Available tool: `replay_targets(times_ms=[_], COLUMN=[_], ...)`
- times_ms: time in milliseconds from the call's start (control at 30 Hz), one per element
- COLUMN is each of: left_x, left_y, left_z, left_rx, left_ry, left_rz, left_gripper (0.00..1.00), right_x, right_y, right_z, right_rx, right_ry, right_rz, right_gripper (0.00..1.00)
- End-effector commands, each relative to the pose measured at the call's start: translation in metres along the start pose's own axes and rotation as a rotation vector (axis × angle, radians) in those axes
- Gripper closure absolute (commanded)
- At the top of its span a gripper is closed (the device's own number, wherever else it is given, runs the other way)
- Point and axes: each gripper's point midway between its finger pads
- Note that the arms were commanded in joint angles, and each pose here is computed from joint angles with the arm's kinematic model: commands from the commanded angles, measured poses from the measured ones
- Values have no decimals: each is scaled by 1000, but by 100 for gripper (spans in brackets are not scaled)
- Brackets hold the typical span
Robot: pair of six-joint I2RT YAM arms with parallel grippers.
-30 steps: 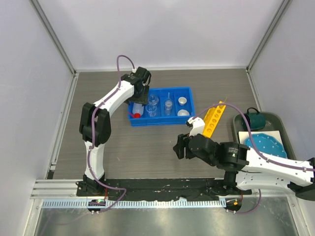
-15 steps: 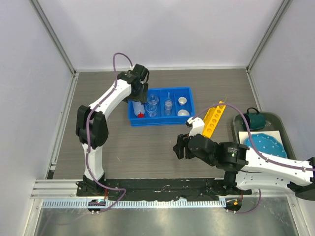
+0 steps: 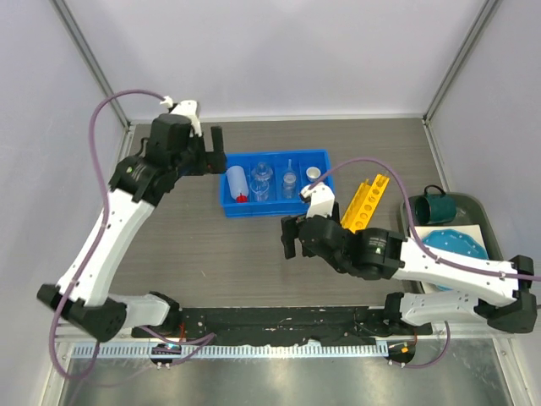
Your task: Organize the chemistry lab equipment
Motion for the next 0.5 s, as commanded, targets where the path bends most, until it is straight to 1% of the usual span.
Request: replay_targets(times_ms=[0, 33, 67, 133, 167, 233, 267, 300, 333, 400, 467], left_x=[7, 11, 13, 20, 23, 33, 38, 46, 48, 53, 57], left_y=[-25, -29, -39, -44, -53, -53, -62, -59, -62, -70, -75], left_z=[2, 9, 11, 23, 23, 35, 33, 42, 41, 44, 46], left_rx=[-76, -64, -72, -59, -81, -87, -125, -123, -145, -171, -183], left_ry=[-15, -6, -4, 17, 18, 38, 37, 43, 39, 35, 30], left_rz=[39, 37, 53, 49, 62, 47, 48, 27, 28, 34, 29], left_gripper=[0, 0, 0, 0, 0, 0, 0, 0, 0, 0, 0], right_x=[-14, -20, -24, -32, -43, -56, -75, -86, -95, -121, -131], right_y=[1, 3, 6, 17, 24, 40, 49, 54, 63, 66, 72], right_z=[-40, -50, -52, -57, -64, -69, -70, -69, -67, -65, -65], right_rx=[-79, -87, -79, -51, -38, -23, -14, -9, 11, 19, 32], right_ry=[-34, -16, -18, -6, 24, 63, 102, 138, 149, 170, 163], right_rz=[118, 139, 145, 157, 157, 177, 231, 280, 328, 458, 519], right_gripper=[5, 5, 5, 4, 4, 4, 4, 4, 4, 4, 4])
Point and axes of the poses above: each gripper's point midway between its finger pads, its own y axis out along the fingers, its own x axis along the line the jaws close on, z = x × y, and after that the axes turned 11 degrees about -y, right-handed
